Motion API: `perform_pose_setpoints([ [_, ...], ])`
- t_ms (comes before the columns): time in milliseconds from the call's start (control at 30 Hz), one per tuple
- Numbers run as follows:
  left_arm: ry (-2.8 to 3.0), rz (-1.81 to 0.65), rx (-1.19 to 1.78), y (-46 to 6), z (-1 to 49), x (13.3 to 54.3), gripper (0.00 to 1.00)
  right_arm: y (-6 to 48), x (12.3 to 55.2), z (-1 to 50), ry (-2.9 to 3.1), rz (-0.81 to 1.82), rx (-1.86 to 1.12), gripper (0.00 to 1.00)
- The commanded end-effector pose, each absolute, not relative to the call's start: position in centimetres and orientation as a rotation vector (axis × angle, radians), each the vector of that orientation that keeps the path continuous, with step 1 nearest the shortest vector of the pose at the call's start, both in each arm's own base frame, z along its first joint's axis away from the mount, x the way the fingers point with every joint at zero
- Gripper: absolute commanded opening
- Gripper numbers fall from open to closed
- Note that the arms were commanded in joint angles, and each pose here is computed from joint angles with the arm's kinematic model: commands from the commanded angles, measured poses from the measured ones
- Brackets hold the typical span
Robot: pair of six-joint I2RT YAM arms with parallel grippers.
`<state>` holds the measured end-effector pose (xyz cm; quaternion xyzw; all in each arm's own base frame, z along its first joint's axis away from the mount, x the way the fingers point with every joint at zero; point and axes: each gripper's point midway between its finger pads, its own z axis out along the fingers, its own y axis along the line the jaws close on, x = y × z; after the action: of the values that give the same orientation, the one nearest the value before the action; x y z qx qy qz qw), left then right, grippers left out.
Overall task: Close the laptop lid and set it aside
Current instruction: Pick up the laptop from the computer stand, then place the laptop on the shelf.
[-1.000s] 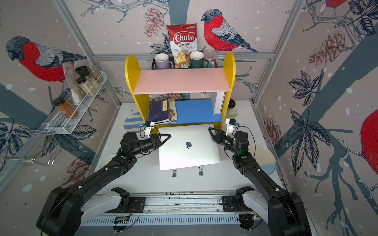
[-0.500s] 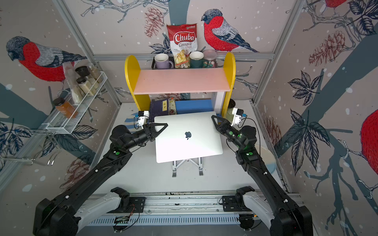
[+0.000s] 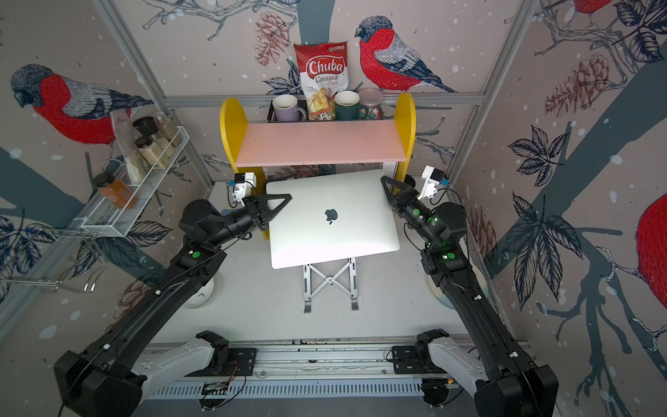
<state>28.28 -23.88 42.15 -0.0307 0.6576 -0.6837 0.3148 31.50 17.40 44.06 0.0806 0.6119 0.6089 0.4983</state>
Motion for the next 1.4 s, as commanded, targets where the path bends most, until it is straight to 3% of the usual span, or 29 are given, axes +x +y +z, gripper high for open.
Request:
perform_pose_setpoints([
  [0,1.68,-1.764,-0.33,-23.3,42.7,32.1,0.0,23.5,24.0,44.9,1.634,1.835,-0.282,0.19],
  [367,1.602,-1.839,-0.386,-24.5,46.2,35.8,0.0,23.6,28.8,46.3,1.648,1.864,-0.193,0.25],
  [700,1.538,-1.857,-0.411,-23.3,47.5,36.4,0.0,22.3,29.2,46.5,1.627,1.846,-0.158,0.37],
  [867,1.5,-1.875,-0.44,-22.4,47.5,36.7,0.0,21.5,29.3,46.7,1.626,1.82,-0.139,0.48],
  [1100,1.479,-1.876,-0.445,-21.7,47.8,36.9,0.0,19.8,29.1,46.7,1.635,1.748,-0.114,0.78],
  [1367,1.471,-1.879,-0.449,-21.5,47.8,37.1,0.0,14.9,27.5,46.8,1.673,1.583,-0.009,0.87],
])
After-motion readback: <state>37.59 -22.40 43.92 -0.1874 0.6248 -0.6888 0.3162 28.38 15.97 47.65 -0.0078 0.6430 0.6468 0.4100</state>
